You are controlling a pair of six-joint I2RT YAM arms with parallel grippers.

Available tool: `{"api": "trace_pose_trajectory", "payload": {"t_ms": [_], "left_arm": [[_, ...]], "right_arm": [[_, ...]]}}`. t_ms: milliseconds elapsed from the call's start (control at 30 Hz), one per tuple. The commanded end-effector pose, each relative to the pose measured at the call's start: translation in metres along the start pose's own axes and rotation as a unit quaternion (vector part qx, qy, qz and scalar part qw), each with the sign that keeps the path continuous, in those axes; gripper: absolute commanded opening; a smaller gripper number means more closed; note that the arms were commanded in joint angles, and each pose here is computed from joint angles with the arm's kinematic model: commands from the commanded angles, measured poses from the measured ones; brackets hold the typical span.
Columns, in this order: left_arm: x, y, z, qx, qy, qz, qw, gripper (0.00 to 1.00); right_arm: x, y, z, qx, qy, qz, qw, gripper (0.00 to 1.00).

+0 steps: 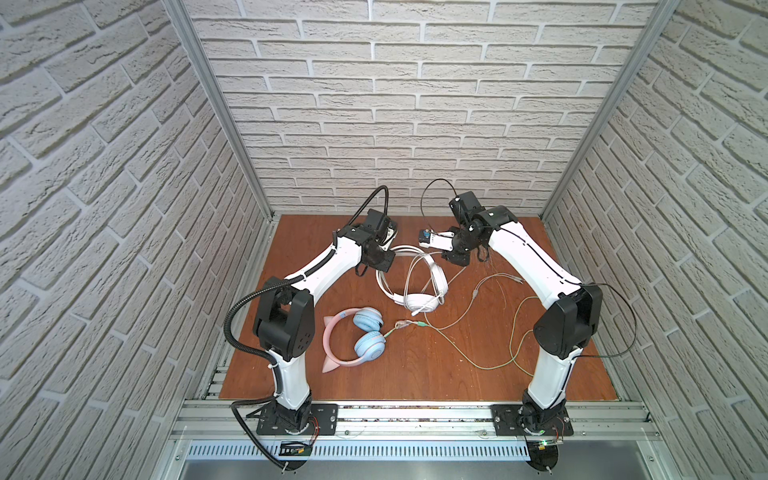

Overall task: Wrap the headphones
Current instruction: 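Pass the cable behind the headset and open the right gripper, then move the open right gripper back down to the loose grey cable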

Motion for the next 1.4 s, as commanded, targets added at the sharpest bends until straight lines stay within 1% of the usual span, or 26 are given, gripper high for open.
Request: {"api": "trace_pose_trajectory", "payload": {"t_ms": [0,67,100,167,233,300,367,500,533,600,700,900,1100,1167,1333,1367], "left_arm": [[-0.021,0.016,0.004,-0.012,-0.030,-0.047,0.998,0.00],[-0.023,0.014,0.002,-0.008,-0.034,-0.051,0.998,0.00],[-0.025,0.014,0.001,-0.009,-0.035,-0.056,0.998,0.00],[-0.027,0.014,0.001,-0.014,-0.034,-0.063,0.997,0.00],[-0.027,0.016,0.002,-0.020,-0.032,-0.068,0.997,0.00],[-0.027,0.018,0.002,-0.025,-0.029,-0.075,0.996,0.00],[-0.027,0.019,0.002,-0.029,-0.025,-0.080,0.996,0.00],[-0.019,0.023,0.002,-0.040,-0.004,-0.085,0.996,0.00],[-0.016,0.024,0.003,-0.045,0.004,-0.087,0.995,0.00],[-0.012,0.027,0.004,-0.053,0.016,-0.092,0.994,0.00],[-0.004,0.031,0.006,-0.066,0.044,-0.095,0.992,0.00],[0.004,0.040,0.013,-0.094,0.077,-0.115,0.986,0.00],[0.005,0.043,0.019,-0.111,0.097,-0.126,0.981,0.00],[0.007,0.045,0.022,-0.120,0.106,-0.130,0.979,0.00],[0.016,0.051,0.030,-0.144,0.135,-0.134,0.971,0.00],[0.018,0.053,0.031,-0.150,0.141,-0.137,0.969,0.00]], "right_arm": [[-0.020,0.002,0.004,-0.011,-0.044,-0.026,0.999,0.05],[-0.027,0.001,0.005,-0.013,-0.070,-0.023,0.997,0.05],[-0.029,-0.013,0.003,-0.007,-0.087,-0.008,0.996,0.05],[-0.033,-0.022,0.002,-0.018,-0.121,0.000,0.993,0.06],[-0.035,-0.030,0.001,-0.039,-0.154,0.014,0.987,0.09],[-0.037,-0.039,-0.001,-0.057,-0.187,0.021,0.981,0.14],[-0.037,-0.047,-0.002,-0.071,-0.217,0.032,0.973,0.16],[-0.036,-0.059,-0.005,-0.086,-0.256,0.040,0.962,0.17],[-0.036,-0.061,-0.007,-0.088,-0.267,0.041,0.959,0.18],[-0.037,-0.066,-0.010,-0.096,-0.297,0.042,0.949,0.25],[-0.035,-0.074,-0.016,-0.102,-0.346,0.051,0.931,0.30],[-0.021,-0.094,-0.018,-0.115,-0.409,0.082,0.902,0.33],[-0.009,-0.106,-0.016,-0.144,-0.458,0.108,0.871,0.39],[-0.004,-0.109,-0.017,-0.143,-0.469,0.112,0.864,0.40],[0.013,-0.123,-0.030,-0.113,-0.495,0.119,0.853,0.43],[0.014,-0.116,-0.030,-0.117,-0.497,0.114,0.852,0.43]]}}
Point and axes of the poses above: each gripper's point midway between its finger pads, its own y axis back along the fingers, its own x axis along the line the jaws close on, z = x × y, the point moved 4 cm from there along y, back along the fingers, and after that the axes turned 7 degrees about y, right-handed, at the moved point
